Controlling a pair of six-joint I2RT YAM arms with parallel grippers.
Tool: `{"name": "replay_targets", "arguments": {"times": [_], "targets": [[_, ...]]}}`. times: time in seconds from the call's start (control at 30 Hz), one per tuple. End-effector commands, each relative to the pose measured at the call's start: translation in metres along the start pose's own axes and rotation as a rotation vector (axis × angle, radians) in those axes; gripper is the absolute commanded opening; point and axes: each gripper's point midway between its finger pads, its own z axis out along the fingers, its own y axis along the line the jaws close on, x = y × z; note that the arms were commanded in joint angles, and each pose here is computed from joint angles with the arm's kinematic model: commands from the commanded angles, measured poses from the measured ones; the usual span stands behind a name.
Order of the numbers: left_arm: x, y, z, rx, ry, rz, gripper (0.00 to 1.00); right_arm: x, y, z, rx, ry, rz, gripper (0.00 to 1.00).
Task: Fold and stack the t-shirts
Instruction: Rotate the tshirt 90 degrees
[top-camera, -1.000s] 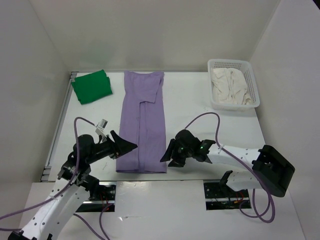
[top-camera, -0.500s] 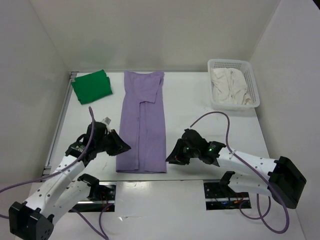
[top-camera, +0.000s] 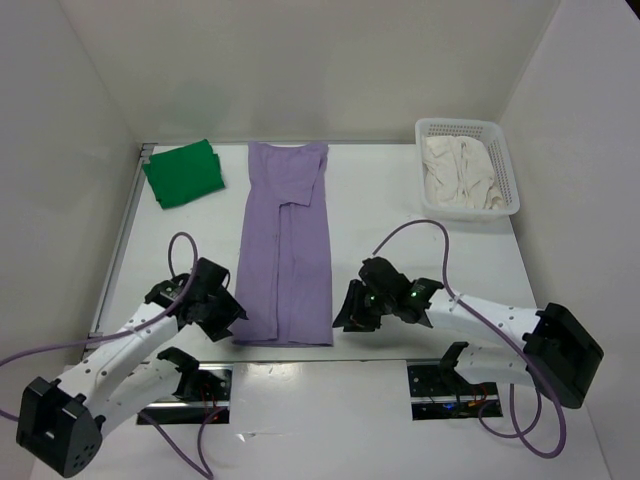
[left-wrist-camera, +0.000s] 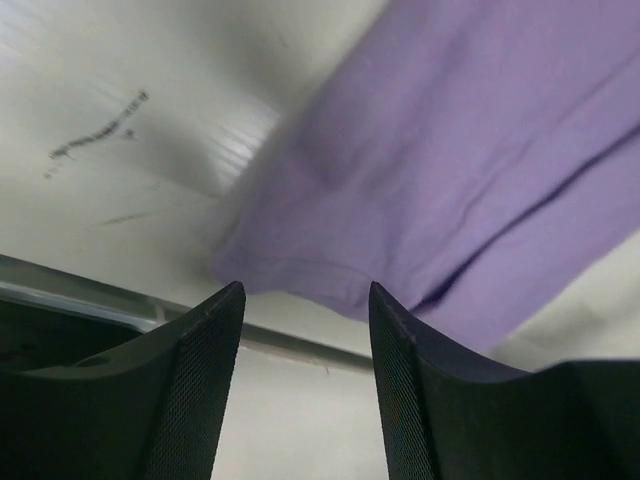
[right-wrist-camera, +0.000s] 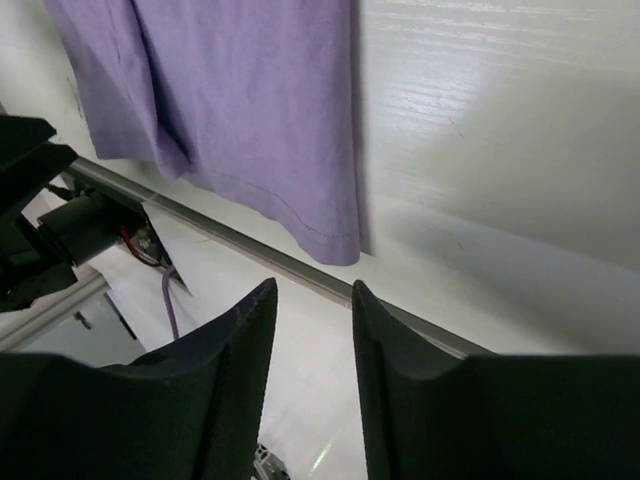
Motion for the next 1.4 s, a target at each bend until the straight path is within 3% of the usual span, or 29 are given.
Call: {"name": "replay_targets", "arguments": {"times": [0.0, 0.13, 0.2, 0.3, 0.37, 0.43, 0.53, 0.6, 0.67, 0.73, 0.77, 0.87, 1.03, 1.37], "targets": [[-0.020, 0.001, 0.002, -0.043, -0.107, -0.056, 0.60, -0.014, 0.022, 0.001, -0.054, -0.034, -0.056, 0.43], [-0.032, -0.015, -0.003, 0.032, -0.167, -0.012, 0.62, -0.026, 0.028, 0.016, -0.028, -0.049, -0.090, 0.51], [-0.040, -0.038, -0.016, 0.164, -0.207, -0.016, 0.63, -0.053, 0.032, 0.012, -0.031, -0.100, -0.076, 0.57], [-0.055, -0.062, -0.035, 0.304, -0.281, -0.008, 0.65, -0.105, 0.048, -0.003, -0.045, -0.196, -0.067, 0.57], [-0.067, -0.082, -0.050, 0.381, -0.330, 0.030, 0.65, -0.139, 0.057, -0.007, -0.043, -0.262, -0.057, 0.50], [-0.069, -0.088, -0.043, 0.356, -0.307, 0.125, 0.60, -0.177, 0.054, -0.003, -0.058, -0.306, -0.005, 0.26], [-0.071, -0.104, -0.042, 0.346, -0.291, 0.259, 0.55, -0.231, 0.055, -0.002, -0.096, -0.412, 0.019, 0.04], [-0.072, -0.111, -0.042, 0.360, -0.290, 0.307, 0.49, -0.264, 0.046, 0.013, -0.056, -0.452, 0.015, 0.04], [-0.072, -0.116, -0.046, 0.390, -0.301, 0.327, 0.47, -0.291, 0.021, 0.040, -0.010, -0.426, 0.044, 0.15], [-0.067, -0.117, -0.047, 0.411, -0.285, 0.348, 0.47, -0.330, 0.026, 0.041, -0.032, -0.450, 0.040, 0.33], [-0.066, -0.118, -0.050, 0.427, -0.280, 0.351, 0.47, -0.336, 0.013, 0.061, -0.013, -0.420, 0.060, 0.36], [-0.066, -0.117, -0.057, 0.446, -0.291, 0.356, 0.50, -0.369, 0.027, 0.066, -0.035, -0.445, 0.030, 0.46], [-0.062, -0.116, -0.061, 0.469, -0.273, 0.368, 0.51, -0.390, 0.024, 0.103, -0.046, -0.404, 0.023, 0.52], [-0.060, -0.113, -0.051, 0.456, -0.257, 0.340, 0.51, -0.393, 0.020, 0.145, -0.070, -0.323, 0.023, 0.52]]}}
